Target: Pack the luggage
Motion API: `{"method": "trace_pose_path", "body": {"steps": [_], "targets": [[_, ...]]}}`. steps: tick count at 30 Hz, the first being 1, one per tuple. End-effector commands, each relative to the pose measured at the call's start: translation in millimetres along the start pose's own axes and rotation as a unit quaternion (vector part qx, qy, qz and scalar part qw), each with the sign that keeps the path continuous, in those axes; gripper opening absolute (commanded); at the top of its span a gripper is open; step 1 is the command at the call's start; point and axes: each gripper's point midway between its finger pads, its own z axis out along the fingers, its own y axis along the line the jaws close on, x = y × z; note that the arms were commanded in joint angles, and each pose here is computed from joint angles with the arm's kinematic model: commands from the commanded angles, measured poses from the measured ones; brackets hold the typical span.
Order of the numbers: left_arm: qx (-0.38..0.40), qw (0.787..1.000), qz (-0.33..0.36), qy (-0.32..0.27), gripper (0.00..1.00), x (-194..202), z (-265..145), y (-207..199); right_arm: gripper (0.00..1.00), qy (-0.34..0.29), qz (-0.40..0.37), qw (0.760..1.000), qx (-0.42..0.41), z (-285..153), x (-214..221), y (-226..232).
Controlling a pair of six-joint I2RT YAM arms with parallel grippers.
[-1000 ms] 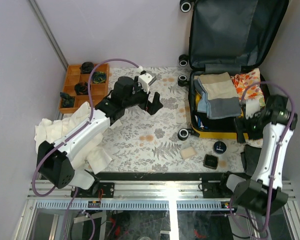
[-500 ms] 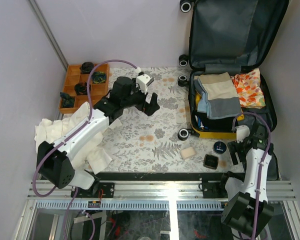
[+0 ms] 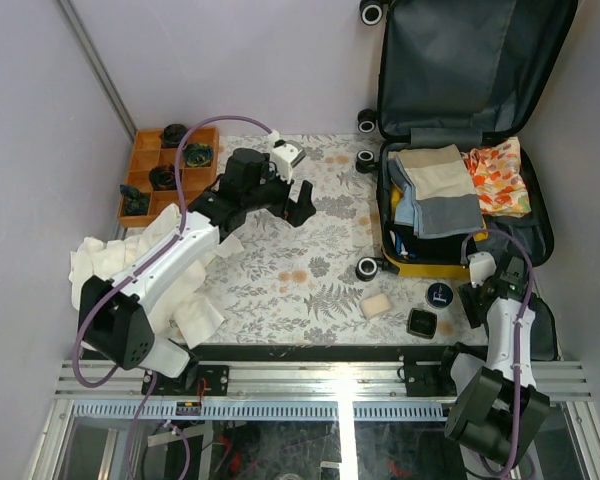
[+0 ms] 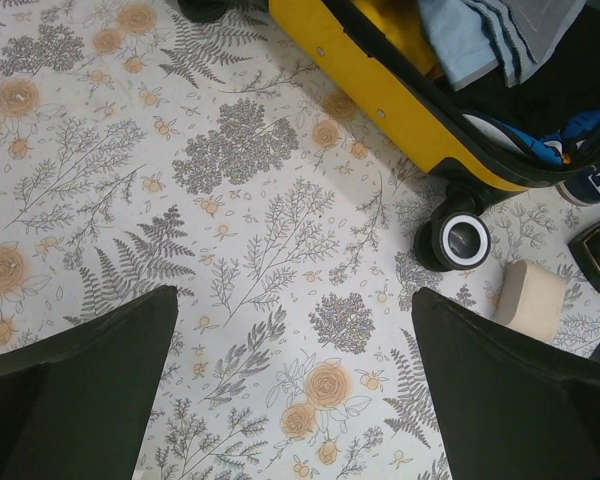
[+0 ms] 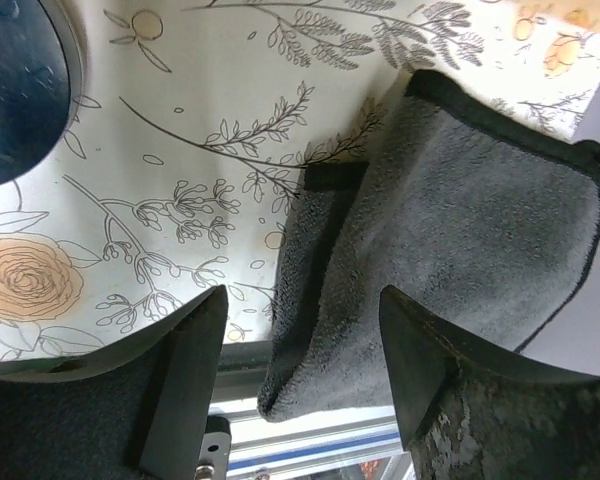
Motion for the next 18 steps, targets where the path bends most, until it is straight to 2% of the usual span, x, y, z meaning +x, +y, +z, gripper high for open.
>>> {"method": "trace_pose_path", "body": {"steps": [1,6,10,14,18], "targets": [[-0.003,1.0,0.01,-0.013,1.0,-17,-2,6,0.68,-0.007,-0.044,0.999,0.009,13,2,-4],[0.0,1.0,-0.002,-0.012,1.0,-17,3,6,0.68,-0.006,-0.061,0.998,0.03,26,13,-5],[0.001,1.0,-0.012,-0.012,1.0,-18,5,6,0.61,-0.001,-0.063,0.998,0.03,36,21,-5],[0.003,1.0,-0.016,-0.011,1.0,-18,6,5,0.45,-0.002,-0.053,0.998,0.03,42,17,-11],[0.001,1.0,-0.016,-0.013,1.0,-22,8,6,0.18,0.009,-0.052,0.998,0.016,48,18,-11]]}}
